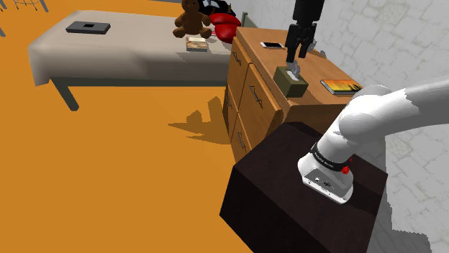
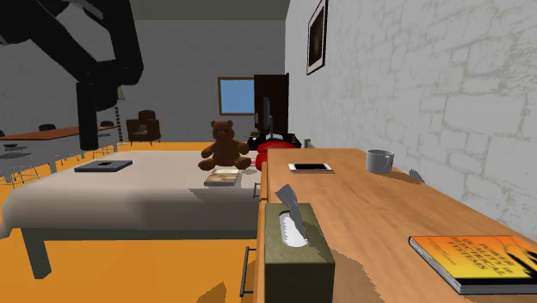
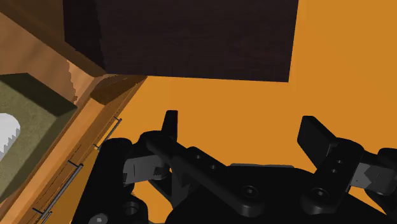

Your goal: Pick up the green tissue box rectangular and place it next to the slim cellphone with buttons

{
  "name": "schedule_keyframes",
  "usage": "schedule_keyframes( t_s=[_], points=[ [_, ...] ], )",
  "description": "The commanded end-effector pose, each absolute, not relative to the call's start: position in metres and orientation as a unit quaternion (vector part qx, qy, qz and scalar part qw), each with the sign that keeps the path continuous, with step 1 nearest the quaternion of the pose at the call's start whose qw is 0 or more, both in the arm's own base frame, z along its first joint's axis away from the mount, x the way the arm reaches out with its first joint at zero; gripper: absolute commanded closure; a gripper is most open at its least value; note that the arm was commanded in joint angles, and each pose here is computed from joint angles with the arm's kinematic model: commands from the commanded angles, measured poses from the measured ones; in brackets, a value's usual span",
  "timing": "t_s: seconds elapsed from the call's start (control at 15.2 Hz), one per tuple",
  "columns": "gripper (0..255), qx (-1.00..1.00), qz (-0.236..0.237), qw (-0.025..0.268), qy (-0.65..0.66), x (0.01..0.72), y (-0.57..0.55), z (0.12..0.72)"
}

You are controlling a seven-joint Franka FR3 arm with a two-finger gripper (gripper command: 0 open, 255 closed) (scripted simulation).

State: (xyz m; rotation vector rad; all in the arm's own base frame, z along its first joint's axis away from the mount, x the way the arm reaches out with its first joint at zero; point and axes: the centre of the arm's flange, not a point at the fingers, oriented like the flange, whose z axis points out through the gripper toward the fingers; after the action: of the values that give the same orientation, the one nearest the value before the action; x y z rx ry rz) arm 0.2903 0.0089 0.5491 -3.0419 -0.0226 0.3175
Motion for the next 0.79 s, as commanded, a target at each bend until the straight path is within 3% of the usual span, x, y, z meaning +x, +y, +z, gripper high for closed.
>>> schedule_keyframes(
  t_s=[0.0, 0.73],
  points=[
    [0, -0.994, 0.104, 0.042, -0.007, 0.290, 0.009, 0.549],
    [0, -0.991, 0.079, -0.061, -0.089, 0.318, -0.080, 0.482]
  ],
)
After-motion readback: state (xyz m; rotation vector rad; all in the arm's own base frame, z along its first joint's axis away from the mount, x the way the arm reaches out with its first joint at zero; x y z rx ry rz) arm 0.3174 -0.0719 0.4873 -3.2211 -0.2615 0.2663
